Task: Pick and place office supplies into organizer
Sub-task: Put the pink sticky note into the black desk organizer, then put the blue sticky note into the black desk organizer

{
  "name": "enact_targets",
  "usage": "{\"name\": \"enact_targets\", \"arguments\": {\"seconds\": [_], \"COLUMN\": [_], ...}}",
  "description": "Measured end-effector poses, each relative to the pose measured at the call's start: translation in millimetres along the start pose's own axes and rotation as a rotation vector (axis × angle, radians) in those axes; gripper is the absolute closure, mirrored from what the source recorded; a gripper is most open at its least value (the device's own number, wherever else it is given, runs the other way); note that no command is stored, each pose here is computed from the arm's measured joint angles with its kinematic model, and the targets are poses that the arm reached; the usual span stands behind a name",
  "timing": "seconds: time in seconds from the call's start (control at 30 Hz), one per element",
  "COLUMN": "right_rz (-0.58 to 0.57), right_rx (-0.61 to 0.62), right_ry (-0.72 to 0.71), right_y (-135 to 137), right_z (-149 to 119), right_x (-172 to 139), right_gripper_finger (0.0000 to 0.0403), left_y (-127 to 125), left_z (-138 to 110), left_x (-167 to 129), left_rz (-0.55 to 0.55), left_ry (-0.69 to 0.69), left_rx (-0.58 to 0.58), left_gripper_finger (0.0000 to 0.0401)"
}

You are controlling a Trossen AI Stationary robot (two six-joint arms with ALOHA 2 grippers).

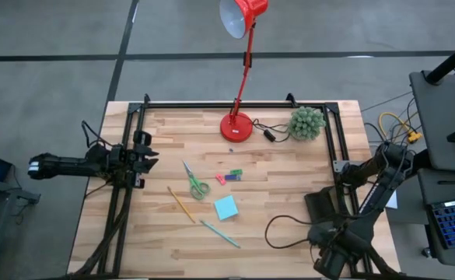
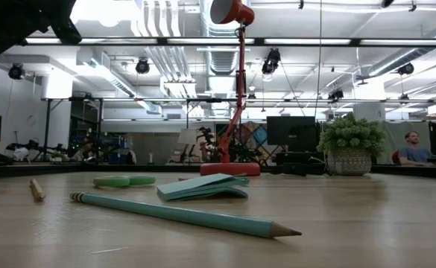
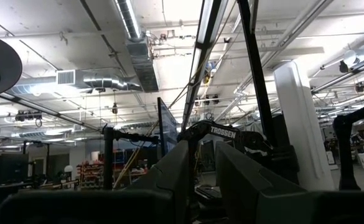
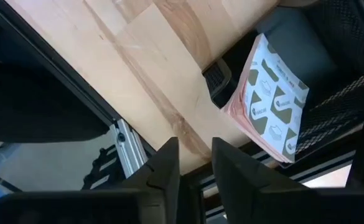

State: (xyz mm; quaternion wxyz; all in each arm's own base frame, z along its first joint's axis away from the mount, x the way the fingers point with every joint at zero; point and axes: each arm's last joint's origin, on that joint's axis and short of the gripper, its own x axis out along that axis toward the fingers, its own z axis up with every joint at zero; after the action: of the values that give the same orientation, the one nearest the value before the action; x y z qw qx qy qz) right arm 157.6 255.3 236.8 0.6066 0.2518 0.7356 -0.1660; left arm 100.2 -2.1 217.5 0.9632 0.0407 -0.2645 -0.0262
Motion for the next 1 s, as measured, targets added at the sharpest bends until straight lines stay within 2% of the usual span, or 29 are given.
{"name": "enact_targets", "arguments": {"seconds": [0.3, 0.77, 1.0], "right_rz": [0.0, -0.086, -0.113], "right_rx": [-0.008, 0.003, 0.073], "right_ry": [0.0, -0.003, -0.007], "right_y": [-2.7, -18.3, -23.8], "right_z": [1.0, 5.1, 6.8], "right_x": [12.0, 35.1, 41.9], "right_gripper_finger": [0.0391, 0.0394, 0.0394], "left_y": [0.0, 0.0, 0.0], "left_z": [0.1, 0.1, 0.0], "left_x": [0.0, 0.0, 0.0], "left_rz": [0.0, 0.0, 0.0], "left_ry": [-0.001, -0.001, 0.0], "left_rx": [0.0, 0.0, 0.0], "left_gripper_finger": [0.0335, 0.0335, 0.0335]}}
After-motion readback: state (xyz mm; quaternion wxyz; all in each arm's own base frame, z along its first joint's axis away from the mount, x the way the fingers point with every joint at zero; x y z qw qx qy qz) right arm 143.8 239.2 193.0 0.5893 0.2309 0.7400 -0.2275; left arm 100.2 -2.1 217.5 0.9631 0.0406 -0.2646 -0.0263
